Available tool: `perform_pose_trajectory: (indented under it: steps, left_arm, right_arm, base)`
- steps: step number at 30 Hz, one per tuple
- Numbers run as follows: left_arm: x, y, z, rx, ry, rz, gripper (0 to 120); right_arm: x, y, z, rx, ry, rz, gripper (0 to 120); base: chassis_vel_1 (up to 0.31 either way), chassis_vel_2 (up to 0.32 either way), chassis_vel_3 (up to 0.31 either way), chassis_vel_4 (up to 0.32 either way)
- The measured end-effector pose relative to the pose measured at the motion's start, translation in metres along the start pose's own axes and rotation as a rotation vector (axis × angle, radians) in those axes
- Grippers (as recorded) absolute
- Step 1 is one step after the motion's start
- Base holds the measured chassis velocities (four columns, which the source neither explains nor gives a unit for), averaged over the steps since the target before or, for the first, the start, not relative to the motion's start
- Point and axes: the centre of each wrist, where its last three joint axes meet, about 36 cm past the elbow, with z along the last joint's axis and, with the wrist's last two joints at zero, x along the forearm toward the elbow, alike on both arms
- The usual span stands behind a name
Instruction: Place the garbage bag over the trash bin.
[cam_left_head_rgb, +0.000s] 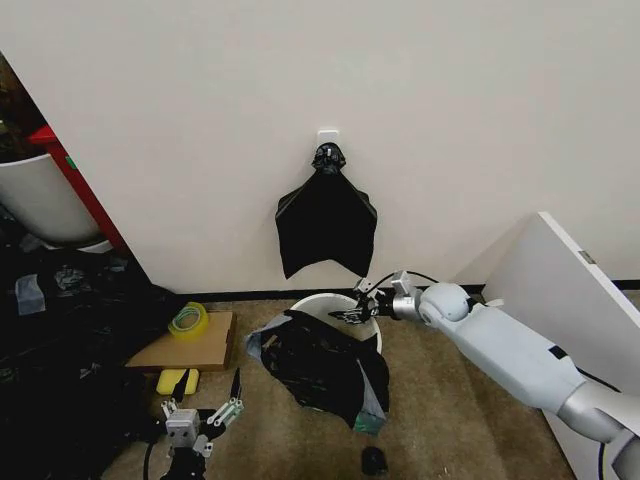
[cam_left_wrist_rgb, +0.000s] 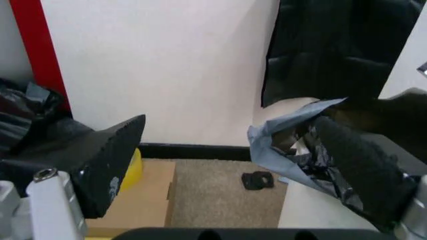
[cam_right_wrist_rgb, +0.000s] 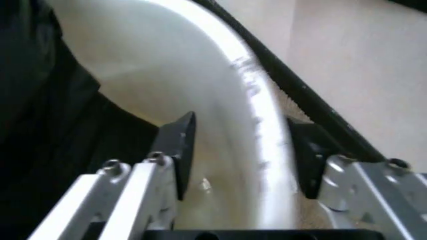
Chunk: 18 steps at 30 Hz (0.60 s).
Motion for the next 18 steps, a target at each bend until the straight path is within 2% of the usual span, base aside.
perform_pose_trajectory:
  steps: [1,5,7,10,12,18]
  left_arm:
    - [0.0000,0.0000,0.0000,0.000,0.000,0.000,100]
    - [-0.0018,0.0001,0.0021,0.004,0.003,-0.001,100]
    - [-0.0028,0.0007,0.0032,0.003,0.003,-0.002,100]
    - [-0.0059,0.0024,0.0039,0.008,0.000,-0.008,100]
    - [-0.0063,0.0026,0.0035,0.009,-0.001,-0.009,100]
    - [-0.0071,0.0056,0.0032,0.003,-0.002,-0.028,100]
  right_arm:
    - [0.0000,0.0000,0.0000,0.000,0.000,0.000,41]
    - [0.0019,-0.0017,-0.0029,-0.012,-0.011,-0.017,22]
    - [0.0014,-0.0008,-0.0027,-0.010,-0.010,-0.022,21]
    - [-0.0023,0.0052,-0.0005,-0.007,-0.007,-0.041,7]
    - [-0.0036,0.0062,0.0000,-0.006,-0.005,-0.044,3]
    - [-0.0039,0.0067,0.0011,-0.011,-0.013,-0.033,3]
  base:
    - [0.000,0.000,0.000,0.000]
    - [0.000,0.000,0.000,0.000]
    - [0.000,0.000,0.000,0.000]
    - [0.000,0.000,0.000,0.000]
    - [0.000,0.000,0.000,0.000]
    - [0.000,0.000,0.000,0.000]
